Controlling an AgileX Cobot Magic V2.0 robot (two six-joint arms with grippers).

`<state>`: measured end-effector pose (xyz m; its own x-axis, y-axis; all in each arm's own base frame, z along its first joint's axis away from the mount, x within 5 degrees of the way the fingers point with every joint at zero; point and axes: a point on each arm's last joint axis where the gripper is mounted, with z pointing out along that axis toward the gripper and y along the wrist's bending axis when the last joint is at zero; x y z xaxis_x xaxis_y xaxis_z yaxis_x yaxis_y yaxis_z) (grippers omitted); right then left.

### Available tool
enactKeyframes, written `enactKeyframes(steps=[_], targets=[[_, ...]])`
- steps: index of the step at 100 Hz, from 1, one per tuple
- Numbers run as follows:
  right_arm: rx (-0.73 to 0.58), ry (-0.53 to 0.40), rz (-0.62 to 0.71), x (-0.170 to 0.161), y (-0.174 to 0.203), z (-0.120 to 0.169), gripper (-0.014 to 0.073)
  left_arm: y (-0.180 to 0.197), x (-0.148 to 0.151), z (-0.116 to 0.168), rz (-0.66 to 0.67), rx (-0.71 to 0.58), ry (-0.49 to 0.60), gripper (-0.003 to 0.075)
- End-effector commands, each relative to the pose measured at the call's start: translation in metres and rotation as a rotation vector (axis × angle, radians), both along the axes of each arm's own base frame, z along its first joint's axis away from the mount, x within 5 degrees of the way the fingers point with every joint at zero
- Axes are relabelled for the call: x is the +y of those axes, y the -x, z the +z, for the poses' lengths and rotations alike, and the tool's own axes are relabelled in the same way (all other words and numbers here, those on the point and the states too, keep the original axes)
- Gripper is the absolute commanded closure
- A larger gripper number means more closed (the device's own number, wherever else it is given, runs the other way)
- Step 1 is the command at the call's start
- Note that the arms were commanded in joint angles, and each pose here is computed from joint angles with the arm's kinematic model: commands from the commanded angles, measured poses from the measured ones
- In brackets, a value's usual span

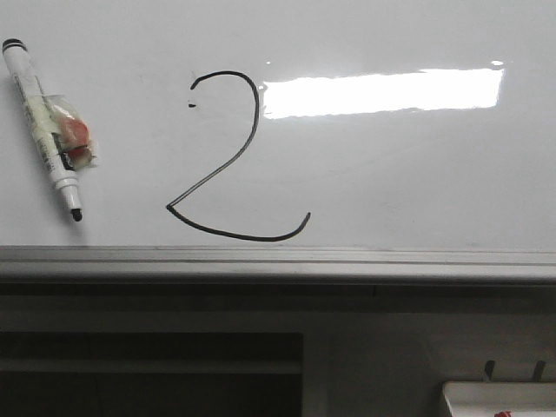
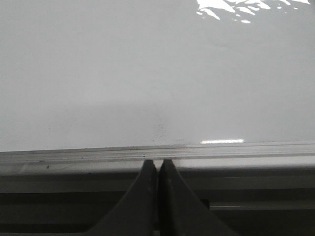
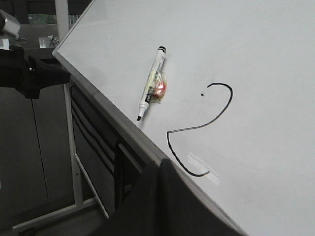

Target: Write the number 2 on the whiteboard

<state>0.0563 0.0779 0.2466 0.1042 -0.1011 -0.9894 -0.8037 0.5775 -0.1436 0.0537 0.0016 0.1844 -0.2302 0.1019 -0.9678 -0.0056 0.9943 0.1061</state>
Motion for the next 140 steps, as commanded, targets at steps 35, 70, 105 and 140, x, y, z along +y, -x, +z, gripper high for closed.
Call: enactKeyframes(steps=[35, 70, 105, 140], targets=[[-0.077, -0.082, -0.453, -0.034, -0.026, 0.017, 0.0655, 0.000, 0.000, 0.004, 0.004, -0.091, 0.009, 0.0741], [-0.124, -0.085, -0.859, -0.071, -0.021, -0.003, 0.0655, 0.000, 0.000, 0.004, 0.004, -0.091, 0.009, 0.0741], [-0.033, -0.060, -1.016, -0.082, 0.001, -0.049, 0.0655, 0.000, 0.000, 0.004, 0.004, -0.091, 0.009, 0.0741], [0.238, 0.023, -1.022, -0.082, 0.003, -0.073, 0.0655, 0.000, 0.000, 0.004, 0.004, -0.089, 0.009, 0.0741]])
